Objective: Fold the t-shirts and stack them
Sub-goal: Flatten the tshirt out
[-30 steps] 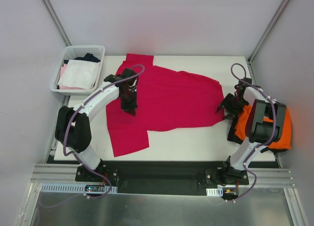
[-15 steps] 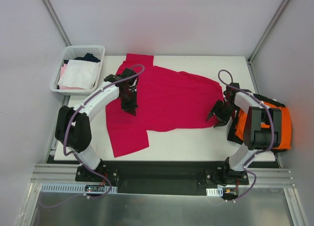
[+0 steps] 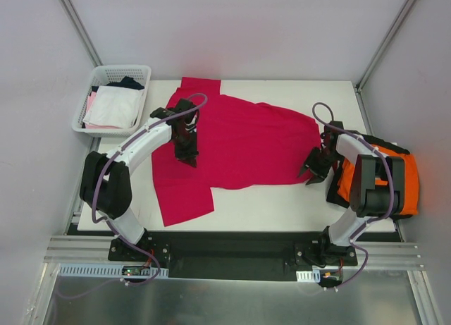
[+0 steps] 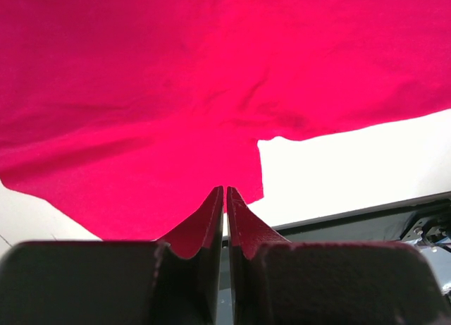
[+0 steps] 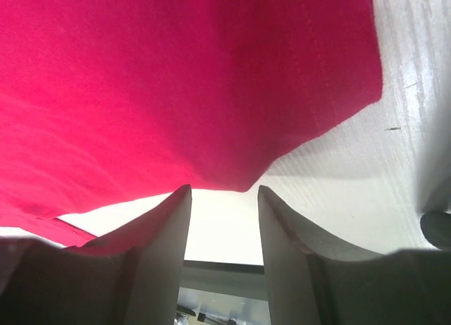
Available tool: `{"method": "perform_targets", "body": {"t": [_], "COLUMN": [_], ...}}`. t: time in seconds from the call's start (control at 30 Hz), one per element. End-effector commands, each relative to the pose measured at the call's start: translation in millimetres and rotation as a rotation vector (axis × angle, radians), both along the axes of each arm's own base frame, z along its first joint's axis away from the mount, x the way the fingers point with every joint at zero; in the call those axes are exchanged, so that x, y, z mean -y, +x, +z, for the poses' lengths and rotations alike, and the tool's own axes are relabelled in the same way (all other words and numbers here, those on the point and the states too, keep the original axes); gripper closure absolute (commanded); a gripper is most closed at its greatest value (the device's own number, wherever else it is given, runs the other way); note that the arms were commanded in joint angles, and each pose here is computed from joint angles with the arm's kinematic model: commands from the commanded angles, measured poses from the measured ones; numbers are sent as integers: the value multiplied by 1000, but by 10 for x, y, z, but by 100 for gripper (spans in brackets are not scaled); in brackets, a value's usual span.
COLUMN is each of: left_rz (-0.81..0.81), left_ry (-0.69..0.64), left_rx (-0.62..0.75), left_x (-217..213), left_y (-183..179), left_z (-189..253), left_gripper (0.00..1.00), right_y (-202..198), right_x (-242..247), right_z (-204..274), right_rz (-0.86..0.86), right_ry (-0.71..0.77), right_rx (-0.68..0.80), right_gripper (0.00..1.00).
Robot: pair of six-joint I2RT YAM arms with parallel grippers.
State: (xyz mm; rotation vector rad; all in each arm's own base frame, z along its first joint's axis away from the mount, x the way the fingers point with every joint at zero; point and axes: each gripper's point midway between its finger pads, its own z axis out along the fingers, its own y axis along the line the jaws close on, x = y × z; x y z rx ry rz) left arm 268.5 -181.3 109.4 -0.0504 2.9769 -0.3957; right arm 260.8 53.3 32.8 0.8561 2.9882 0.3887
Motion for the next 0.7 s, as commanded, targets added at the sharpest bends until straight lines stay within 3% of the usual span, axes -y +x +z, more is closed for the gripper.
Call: {"method": "perform_targets", "body": {"t": [0.0, 0.17, 0.23, 0.27, 0.37, 0.67], "left_rz": [13, 13, 10, 9, 11, 18], "left_ry": [-6, -4, -4, -5, -6, -16], "left_rx": [-18, -14, -12, -14, -13, -1], "left_x": [4, 2, 3, 5, 9, 39], "left_y": [-71, -75, -71, -73, -66, -15], "left_z": [-9, -5, 3, -1, 0, 4], "left_gripper": [94, 94, 94, 94, 94, 94], "right_y": [33, 116, 163, 172, 232, 592], "right_x": [29, 13, 12, 9, 3, 2], "right_z": [-36, -70, -63, -72, -34, 377], "right_rz": [15, 14, 14, 14, 13, 18], "right_ry": [-25, -14, -13, -12, -7, -3], "right_rx": [2, 8, 17, 16, 28, 112], "right_gripper": [55, 62, 75, 87, 97, 97]}}
